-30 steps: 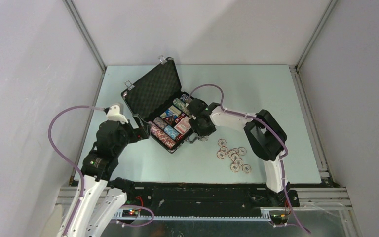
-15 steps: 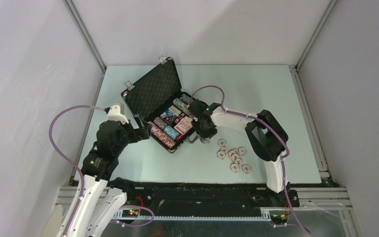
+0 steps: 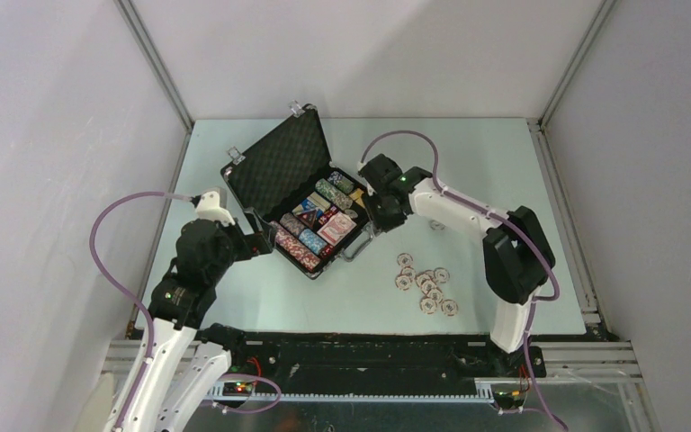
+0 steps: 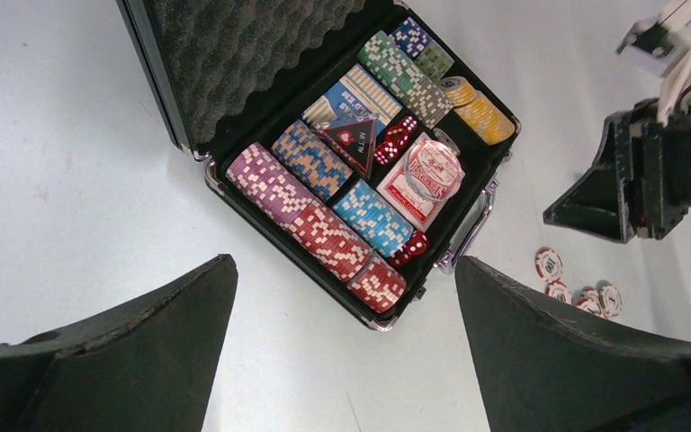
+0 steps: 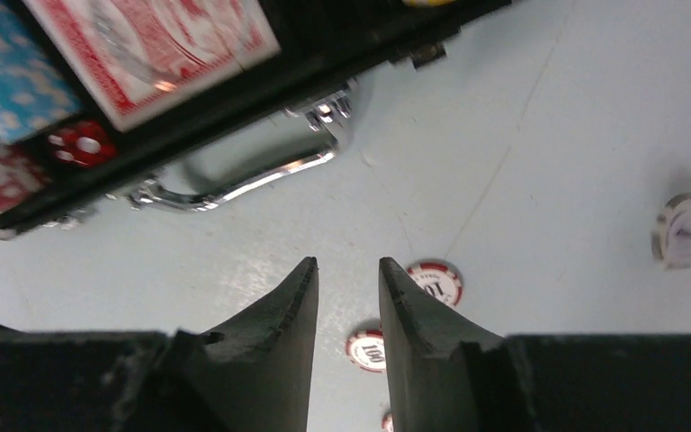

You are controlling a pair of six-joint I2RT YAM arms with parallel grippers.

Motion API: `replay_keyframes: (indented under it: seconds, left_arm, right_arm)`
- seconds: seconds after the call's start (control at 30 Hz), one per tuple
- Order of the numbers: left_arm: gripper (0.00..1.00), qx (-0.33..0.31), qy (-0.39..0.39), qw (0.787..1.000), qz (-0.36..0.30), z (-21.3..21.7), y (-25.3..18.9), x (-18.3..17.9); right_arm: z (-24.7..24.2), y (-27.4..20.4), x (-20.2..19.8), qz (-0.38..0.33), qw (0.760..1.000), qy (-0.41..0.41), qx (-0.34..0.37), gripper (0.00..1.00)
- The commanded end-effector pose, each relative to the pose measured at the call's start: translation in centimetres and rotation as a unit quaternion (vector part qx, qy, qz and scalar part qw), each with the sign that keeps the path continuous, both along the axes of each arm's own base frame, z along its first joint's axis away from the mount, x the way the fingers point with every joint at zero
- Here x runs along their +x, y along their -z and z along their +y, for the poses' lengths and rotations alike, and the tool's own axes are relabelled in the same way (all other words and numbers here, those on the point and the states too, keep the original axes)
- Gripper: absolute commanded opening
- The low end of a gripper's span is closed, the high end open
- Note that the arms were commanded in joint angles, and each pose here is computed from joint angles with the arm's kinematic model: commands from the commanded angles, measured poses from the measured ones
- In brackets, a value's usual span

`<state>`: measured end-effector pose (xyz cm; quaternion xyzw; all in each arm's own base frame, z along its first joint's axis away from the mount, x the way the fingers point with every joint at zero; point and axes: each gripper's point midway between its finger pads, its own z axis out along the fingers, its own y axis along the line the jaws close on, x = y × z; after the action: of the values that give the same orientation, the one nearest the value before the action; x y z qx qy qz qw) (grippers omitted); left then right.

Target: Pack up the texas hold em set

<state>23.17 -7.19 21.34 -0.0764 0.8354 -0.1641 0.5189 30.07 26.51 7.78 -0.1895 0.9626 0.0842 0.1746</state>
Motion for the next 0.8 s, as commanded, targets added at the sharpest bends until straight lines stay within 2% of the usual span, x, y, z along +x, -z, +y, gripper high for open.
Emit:
replay_keyframes:
  seconds: [0.0, 0.13, 0.27, 0.3, 0.37, 0.5, 0.67, 0.77]
  left_arm:
    - [0.98, 0.004, 0.009, 1.000, -0.004, -0.1, 0.1, 0.2]
    - [0.98, 0.003, 0.013, 1.000, 0.000, -0.3, 0.3, 0.3]
    - [0.98, -0.007, 0.029, 1.000, 0.003, -1.1, 0.5, 0.5]
    - [0.98, -0.008, 0.032, 0.999, 0.009, -1.2, 0.7, 0.6]
    - [0.98, -0.012, 0.038, 0.999, 0.019, -1.6, 1.0, 0.7]
    - [0.98, -0.010, 0.042, 0.999, 0.031, -1.7, 1.2, 0.4]
    - [0.98, -0.023, 0.055, 0.997, 0.049, -2.1, 0.5, -0.7]
    - [0.98, -0.031, 0.052, 0.996, 0.069, -2.1, 1.0, -1.8]
  right_arm:
    - [3.4, -3.7, 3.0, -0.047, 0.997, -0.010, 0.066, 0.33]
    - [4.2, -4.5, 4.5, -0.050, 0.997, 0.001, 0.066, 0.35]
    - [2.9, -5.6, 4.4, -0.063, 0.995, 0.017, 0.072, 0.51]
    - [2.3, -5.7, 4.6, -0.063, 0.995, 0.028, 0.073, 0.60]
    - [0.5, -6.0, 4.7, -0.072, 0.994, 0.056, 0.063, 0.70]
    - [-2.2, -6.7, 4.4, -0.091, 0.988, 0.111, 0.060, 0.86]
    - [-5.2, -8.4, 3.2, -0.110, 0.973, 0.189, 0.075, 0.86]
    - [-5.4, -9.4, 2.0, -0.122, 0.968, 0.191, 0.106, 0.84]
